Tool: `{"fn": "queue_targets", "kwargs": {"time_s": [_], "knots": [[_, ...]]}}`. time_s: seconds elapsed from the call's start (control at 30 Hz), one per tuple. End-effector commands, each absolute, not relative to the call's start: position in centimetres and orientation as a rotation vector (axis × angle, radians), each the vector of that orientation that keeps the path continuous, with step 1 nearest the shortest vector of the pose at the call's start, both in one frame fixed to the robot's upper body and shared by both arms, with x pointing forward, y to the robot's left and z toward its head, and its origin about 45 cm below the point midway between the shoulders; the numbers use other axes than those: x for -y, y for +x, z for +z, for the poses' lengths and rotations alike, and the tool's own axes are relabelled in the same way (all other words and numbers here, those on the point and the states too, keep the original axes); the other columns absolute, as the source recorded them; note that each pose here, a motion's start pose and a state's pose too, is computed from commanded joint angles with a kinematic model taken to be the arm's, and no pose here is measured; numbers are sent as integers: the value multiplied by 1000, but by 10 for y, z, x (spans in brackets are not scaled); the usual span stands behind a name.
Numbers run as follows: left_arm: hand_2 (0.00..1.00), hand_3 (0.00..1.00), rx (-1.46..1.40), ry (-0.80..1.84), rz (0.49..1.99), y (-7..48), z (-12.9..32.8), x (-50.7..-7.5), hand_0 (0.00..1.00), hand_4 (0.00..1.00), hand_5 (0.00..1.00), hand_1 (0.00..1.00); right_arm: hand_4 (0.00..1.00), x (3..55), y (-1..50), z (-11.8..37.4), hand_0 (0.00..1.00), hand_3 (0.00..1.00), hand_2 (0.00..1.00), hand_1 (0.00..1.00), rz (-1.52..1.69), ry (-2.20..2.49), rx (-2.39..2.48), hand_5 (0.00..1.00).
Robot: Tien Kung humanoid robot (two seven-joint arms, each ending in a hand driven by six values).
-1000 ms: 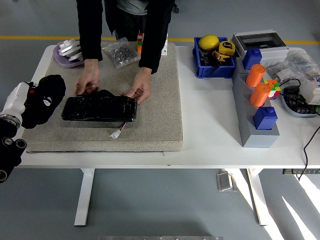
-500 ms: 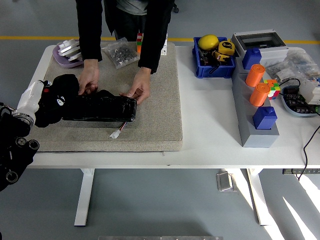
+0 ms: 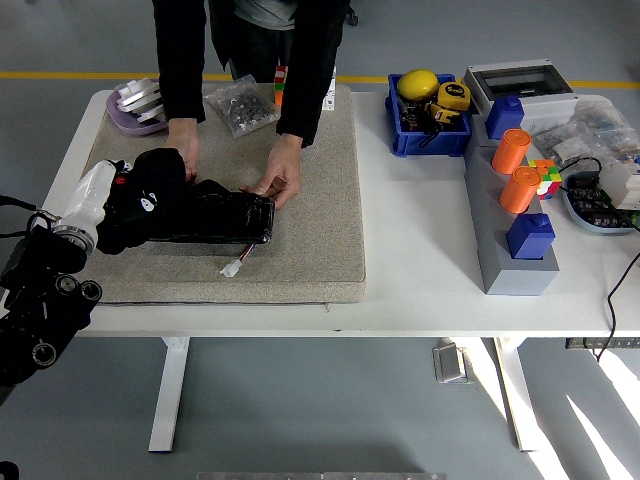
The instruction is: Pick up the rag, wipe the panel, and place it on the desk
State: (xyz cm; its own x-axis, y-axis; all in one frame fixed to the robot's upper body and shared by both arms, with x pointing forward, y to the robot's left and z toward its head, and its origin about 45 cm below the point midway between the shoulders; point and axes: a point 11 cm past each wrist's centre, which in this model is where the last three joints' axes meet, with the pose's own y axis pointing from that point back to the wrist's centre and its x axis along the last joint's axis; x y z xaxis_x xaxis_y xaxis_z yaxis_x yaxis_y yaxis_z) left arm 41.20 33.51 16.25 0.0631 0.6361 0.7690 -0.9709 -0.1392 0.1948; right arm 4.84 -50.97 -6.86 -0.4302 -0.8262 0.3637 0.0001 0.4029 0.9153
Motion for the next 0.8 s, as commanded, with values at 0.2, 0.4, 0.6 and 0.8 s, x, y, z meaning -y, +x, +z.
{"fn": "queue_targets", "kwargs": {"time_s": [0.2, 0.4, 0.6, 0.8], "knots": [[521, 449, 496, 874, 1440, 413, 155, -315, 189, 239, 2, 161, 945, 510, 50, -68, 642, 564, 660, 626, -1143, 723, 1756, 468], [521, 451, 507, 852, 1380, 415, 153, -288, 190, 244, 2, 162, 945, 510, 51, -68, 642, 564, 660, 625, -1142, 724, 1754, 468], [521, 454, 541, 845, 1283, 415, 150, -256, 189, 246, 2, 163, 945, 511, 52, -67, 643, 564, 660, 626, -1140, 724, 1755, 467], [519, 453, 572, 827, 1211, 417, 152, -228, 189, 245, 2, 163, 946, 512, 54, -66, 641, 565, 660, 625, -1139, 724, 1756, 467]]}}
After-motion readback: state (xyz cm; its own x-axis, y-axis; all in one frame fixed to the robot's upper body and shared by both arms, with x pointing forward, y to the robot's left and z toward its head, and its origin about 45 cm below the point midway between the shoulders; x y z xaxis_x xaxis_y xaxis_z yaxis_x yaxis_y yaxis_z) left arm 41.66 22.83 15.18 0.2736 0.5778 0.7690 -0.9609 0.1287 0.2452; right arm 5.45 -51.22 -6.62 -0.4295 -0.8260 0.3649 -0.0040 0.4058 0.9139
